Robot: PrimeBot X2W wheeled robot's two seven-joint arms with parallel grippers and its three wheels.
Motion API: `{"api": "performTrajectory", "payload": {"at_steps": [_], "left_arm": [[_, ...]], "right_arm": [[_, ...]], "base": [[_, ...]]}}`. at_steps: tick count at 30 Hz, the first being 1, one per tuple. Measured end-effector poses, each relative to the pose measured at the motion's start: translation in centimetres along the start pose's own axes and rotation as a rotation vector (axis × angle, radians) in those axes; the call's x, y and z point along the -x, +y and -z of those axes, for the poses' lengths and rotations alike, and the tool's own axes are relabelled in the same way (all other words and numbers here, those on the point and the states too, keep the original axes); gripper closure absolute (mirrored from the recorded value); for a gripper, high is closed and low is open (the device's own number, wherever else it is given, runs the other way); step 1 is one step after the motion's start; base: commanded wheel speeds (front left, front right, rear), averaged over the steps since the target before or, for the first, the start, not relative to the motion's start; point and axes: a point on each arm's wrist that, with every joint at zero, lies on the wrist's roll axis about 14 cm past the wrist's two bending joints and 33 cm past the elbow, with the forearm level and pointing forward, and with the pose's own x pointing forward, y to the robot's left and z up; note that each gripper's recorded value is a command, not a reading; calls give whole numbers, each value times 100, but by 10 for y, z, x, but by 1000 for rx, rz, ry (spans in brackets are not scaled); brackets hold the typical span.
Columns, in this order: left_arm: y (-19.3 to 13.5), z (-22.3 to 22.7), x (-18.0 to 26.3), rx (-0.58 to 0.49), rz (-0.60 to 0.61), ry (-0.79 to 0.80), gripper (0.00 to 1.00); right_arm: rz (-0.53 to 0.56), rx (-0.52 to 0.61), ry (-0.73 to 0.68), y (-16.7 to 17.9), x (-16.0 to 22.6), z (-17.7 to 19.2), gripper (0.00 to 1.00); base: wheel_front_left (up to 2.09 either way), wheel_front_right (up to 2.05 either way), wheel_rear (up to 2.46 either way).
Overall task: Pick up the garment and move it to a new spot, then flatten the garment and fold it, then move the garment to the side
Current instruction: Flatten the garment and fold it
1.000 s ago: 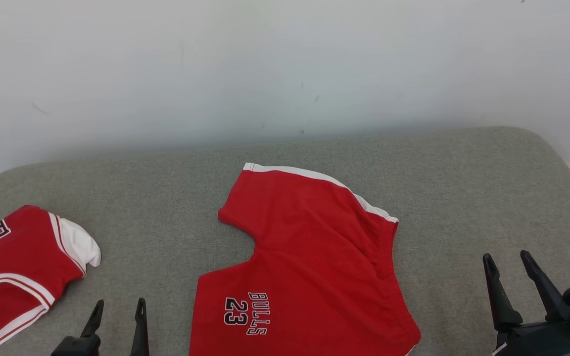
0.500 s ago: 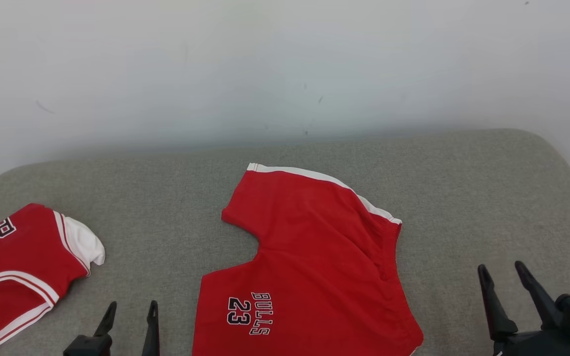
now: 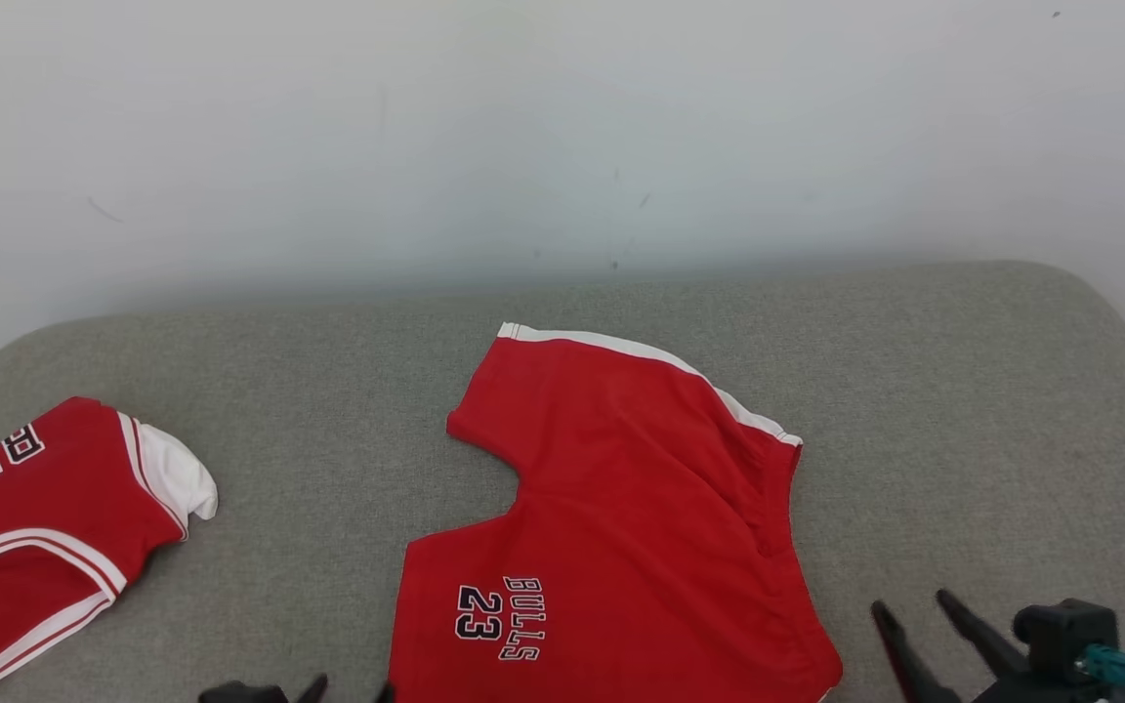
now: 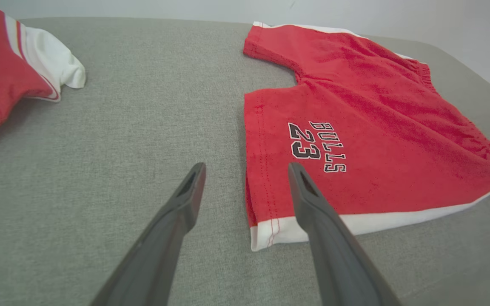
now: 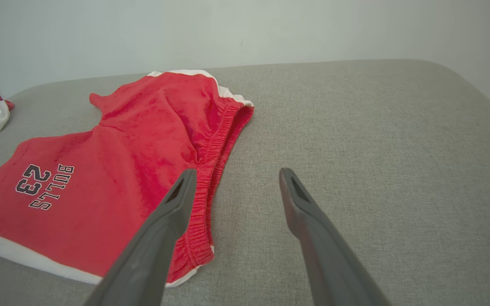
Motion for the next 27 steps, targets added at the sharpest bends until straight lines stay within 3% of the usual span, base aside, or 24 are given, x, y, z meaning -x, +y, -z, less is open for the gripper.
{"api": "performTrajectory", "payload": {"at_steps": [9, 16, 27], "left_arm": [[-17, 41, 4, 102, 60, 176, 0], [-22, 64, 4, 100, 73, 290, 0], [-21, 64, -7, 99, 70, 326, 0]], "right_arm": [[-82, -20, 214, 18, 2, 42, 0], [-106, -14, 343, 24, 5, 68, 0], [-139, 3, 434, 35, -4, 84, 0]], "base": [[0, 0, 0], [0, 0, 0], [0, 0, 0]]}}
